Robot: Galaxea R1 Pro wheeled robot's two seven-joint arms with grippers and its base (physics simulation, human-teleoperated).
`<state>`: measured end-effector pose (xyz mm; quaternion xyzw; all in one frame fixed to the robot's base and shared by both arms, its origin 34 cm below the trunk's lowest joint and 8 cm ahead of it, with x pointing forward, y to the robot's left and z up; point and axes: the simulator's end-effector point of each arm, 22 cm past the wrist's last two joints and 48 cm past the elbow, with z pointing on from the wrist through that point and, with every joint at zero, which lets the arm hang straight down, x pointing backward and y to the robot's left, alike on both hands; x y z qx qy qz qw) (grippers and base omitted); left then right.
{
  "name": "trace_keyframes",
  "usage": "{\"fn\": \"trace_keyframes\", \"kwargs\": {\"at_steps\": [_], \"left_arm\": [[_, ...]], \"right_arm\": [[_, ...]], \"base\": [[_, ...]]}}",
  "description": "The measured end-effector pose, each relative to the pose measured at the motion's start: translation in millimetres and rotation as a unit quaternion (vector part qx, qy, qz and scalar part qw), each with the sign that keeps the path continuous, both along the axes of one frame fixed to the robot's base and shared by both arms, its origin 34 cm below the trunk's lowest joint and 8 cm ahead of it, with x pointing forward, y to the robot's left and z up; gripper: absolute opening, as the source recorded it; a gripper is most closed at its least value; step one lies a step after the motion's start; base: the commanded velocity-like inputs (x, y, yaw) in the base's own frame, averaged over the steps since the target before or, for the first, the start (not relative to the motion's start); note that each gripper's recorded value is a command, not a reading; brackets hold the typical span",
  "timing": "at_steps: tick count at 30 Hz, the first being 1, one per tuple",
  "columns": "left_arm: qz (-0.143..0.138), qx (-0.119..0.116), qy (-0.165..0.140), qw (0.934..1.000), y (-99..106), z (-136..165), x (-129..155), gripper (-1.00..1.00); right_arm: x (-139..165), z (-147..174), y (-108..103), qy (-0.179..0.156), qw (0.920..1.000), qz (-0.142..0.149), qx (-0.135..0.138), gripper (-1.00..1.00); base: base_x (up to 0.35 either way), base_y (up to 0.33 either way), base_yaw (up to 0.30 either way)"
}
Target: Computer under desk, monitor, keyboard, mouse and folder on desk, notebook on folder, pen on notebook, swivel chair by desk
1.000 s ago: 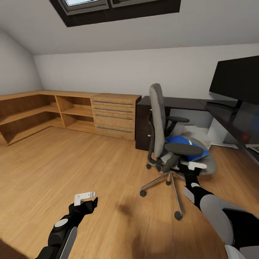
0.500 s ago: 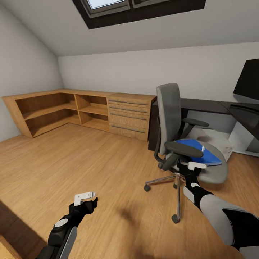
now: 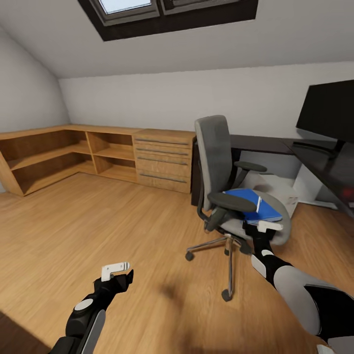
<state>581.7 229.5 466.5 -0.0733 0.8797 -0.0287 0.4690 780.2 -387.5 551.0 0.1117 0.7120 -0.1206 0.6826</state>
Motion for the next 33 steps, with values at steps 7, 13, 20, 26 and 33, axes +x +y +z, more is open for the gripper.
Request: {"fn": "trace_keyframes", "kwargs": {"at_steps": [7,13,20,26,33], "left_arm": [[0.000,0.000,-0.003,1.0000,-0.4,2.9,0.2,1.00],[0.000,0.000,-0.005,1.0000,-0.1,5.2,0.5,1.00],[0.000,0.000,-0.006,1.0000,0.3,6.2,0.6,1.00],[0.002,0.002,-0.006,1.0000,2.6,6.1,0.5,1.00],[0.010,0.001,-0.007,0.9999,9.5,6.6,0.7,1.00]], "right_arm": [[-0.2,4.2,-0.1,-0.003,1.0000,0.000,0.000,1.00],[-0.4,7.4,-0.1,-0.005,1.0000,0.000,0.000,1.00],[-0.6,8.1,0.0,-0.006,1.0000,0.000,0.001,1.00],[-1.4,5.7,-1.4,-0.002,1.0000,-0.002,0.002,1.00],[-13.2,-19.0,-27.3,0.022,0.9944,-0.056,0.086,1.00]], "base": [[0.000,0.000,-0.251],[0.000,0.000,-0.226],[0.000,0.000,-0.076],[0.000,0.000,-0.008],[0.000,0.000,-0.001]]}}
